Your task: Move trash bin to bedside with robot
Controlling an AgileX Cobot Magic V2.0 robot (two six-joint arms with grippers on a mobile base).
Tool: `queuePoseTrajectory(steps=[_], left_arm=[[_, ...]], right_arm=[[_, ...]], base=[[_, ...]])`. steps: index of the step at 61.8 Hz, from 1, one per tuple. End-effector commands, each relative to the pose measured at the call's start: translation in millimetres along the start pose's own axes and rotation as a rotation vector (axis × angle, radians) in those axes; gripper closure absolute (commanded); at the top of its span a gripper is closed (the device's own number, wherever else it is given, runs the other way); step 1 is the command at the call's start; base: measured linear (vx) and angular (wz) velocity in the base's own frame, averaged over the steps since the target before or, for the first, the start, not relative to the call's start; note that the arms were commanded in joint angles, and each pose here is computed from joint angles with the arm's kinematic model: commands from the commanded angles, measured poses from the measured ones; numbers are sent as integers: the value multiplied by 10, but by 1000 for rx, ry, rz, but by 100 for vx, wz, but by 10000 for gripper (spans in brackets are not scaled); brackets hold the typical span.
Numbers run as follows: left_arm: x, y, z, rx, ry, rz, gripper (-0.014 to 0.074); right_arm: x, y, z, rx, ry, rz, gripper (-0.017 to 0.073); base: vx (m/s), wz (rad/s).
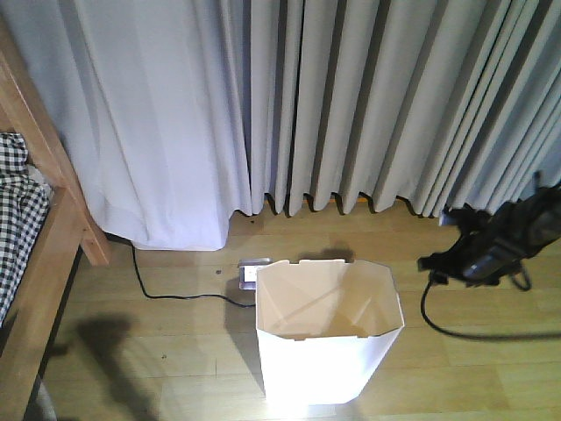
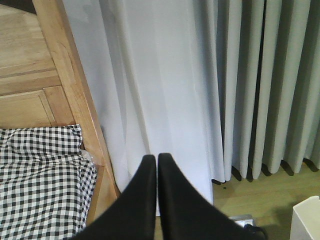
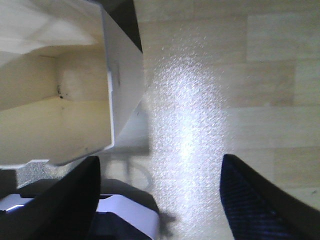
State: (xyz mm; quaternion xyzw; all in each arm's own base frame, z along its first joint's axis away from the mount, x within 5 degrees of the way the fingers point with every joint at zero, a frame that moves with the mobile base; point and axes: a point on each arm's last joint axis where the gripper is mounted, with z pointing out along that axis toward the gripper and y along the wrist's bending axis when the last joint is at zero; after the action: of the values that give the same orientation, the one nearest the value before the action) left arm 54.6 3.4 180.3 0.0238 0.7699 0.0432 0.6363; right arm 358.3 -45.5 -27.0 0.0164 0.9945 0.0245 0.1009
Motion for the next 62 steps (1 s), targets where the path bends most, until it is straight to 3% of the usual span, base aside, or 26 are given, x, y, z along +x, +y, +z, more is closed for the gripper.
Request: queuePoseTrajectory(steps=[1, 15, 31, 42, 62], left_arm=[[20, -16, 16, 12, -56, -11, 599], [20, -16, 16, 12, -56, -11, 599], [20, -16, 16, 12, -56, -11, 599], [20, -16, 16, 12, -56, -11, 599], [20, -16, 16, 12, -56, -11, 599]], right_arm=[[-161, 16, -630, 34, -151, -43, 70], [-73, 159, -1804, 61, -411, -67, 70], [152, 729, -3011, -6, -772, -197, 70], [497, 745, -3470, -55, -936, -110, 70], [1355, 661, -3641, -52, -1120, -93, 70]], base=[[0, 0], [0, 0], [0, 0], [0, 0], [0, 0]])
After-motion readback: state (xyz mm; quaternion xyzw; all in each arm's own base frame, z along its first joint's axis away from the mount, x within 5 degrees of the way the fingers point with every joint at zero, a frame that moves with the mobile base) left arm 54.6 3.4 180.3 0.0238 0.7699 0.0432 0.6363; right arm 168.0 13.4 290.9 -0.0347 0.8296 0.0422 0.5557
